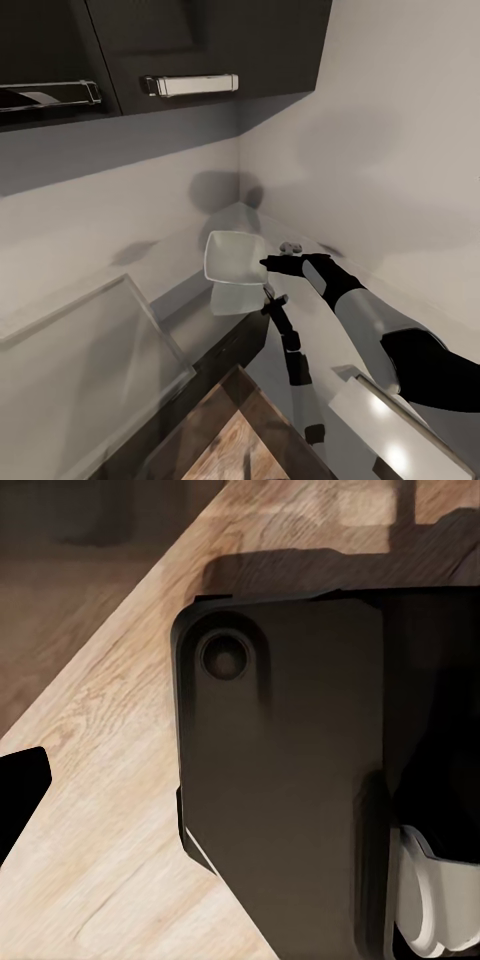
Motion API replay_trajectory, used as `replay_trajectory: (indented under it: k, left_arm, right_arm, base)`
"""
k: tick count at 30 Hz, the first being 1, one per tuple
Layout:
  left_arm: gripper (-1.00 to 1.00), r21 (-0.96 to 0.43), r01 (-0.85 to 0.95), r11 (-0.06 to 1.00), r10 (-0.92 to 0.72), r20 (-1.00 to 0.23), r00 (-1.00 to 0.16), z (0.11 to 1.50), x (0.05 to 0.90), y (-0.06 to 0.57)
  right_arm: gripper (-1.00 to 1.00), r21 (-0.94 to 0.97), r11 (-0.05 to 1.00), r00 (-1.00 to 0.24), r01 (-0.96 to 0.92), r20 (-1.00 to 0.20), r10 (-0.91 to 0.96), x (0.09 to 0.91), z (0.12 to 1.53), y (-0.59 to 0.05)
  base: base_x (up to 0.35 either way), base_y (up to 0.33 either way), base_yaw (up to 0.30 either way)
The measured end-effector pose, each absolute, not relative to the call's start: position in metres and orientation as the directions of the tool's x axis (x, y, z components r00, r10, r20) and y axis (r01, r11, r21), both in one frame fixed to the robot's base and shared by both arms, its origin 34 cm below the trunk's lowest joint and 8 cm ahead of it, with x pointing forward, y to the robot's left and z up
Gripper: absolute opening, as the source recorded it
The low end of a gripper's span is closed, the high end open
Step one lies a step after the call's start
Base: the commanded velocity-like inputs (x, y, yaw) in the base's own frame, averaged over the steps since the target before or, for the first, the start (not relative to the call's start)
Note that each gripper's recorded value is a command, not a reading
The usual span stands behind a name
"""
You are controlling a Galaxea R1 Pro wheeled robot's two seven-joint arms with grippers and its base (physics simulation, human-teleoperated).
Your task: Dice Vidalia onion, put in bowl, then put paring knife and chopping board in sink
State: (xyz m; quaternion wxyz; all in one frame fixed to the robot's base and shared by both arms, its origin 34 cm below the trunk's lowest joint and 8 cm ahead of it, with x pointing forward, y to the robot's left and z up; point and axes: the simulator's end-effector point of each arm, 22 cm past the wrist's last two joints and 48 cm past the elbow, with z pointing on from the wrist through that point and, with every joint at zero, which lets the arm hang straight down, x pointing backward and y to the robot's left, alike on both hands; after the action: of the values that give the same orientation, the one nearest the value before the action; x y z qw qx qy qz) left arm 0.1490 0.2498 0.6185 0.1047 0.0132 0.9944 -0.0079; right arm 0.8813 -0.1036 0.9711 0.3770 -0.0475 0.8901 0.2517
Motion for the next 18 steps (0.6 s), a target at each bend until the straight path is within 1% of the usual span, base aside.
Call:
replay_trajectory:
  k: [7,10,13,18]
  left_arm:
    - [1.00,-0.013,0.028,1.000,0.024,-0.209,-0.978,0.6185,0.1491,0.2497]
    - [1.00,-0.013,0.028,1.000,0.025,-0.208,-0.978,0.6185,0.1487,0.2498]
    - [1.00,-0.014,0.028,1.000,0.024,-0.208,-0.978,0.6185,0.1490,0.2492]
    - [1.00,-0.013,0.028,1.000,0.025,-0.213,-0.977,0.6187,0.1512,0.2498]
  right_arm:
    - [-1.00,0.410,0.870,-0.711,-0.272,-0.695,0.105,0.8815,0.9708,-0.1045]
    - [-1.00,0.411,0.870,-0.711,-0.273,-0.695,0.105,0.8816,0.9708,-0.1046]
    - [-1.00,0.411,0.870,-0.711,-0.274,-0.696,0.105,0.8818,0.9712,-0.1047]
    - [-1.00,0.411,0.869,-0.707,-0.277,-0.699,0.106,0.8819,0.9758,-0.1037]
  base:
    - [-0.001,0.000,0.000]
    - [-0.064,0.000,0.000]
    - [-0.185,0.000,0.000]
    - [-0.303,0.000,0.000]
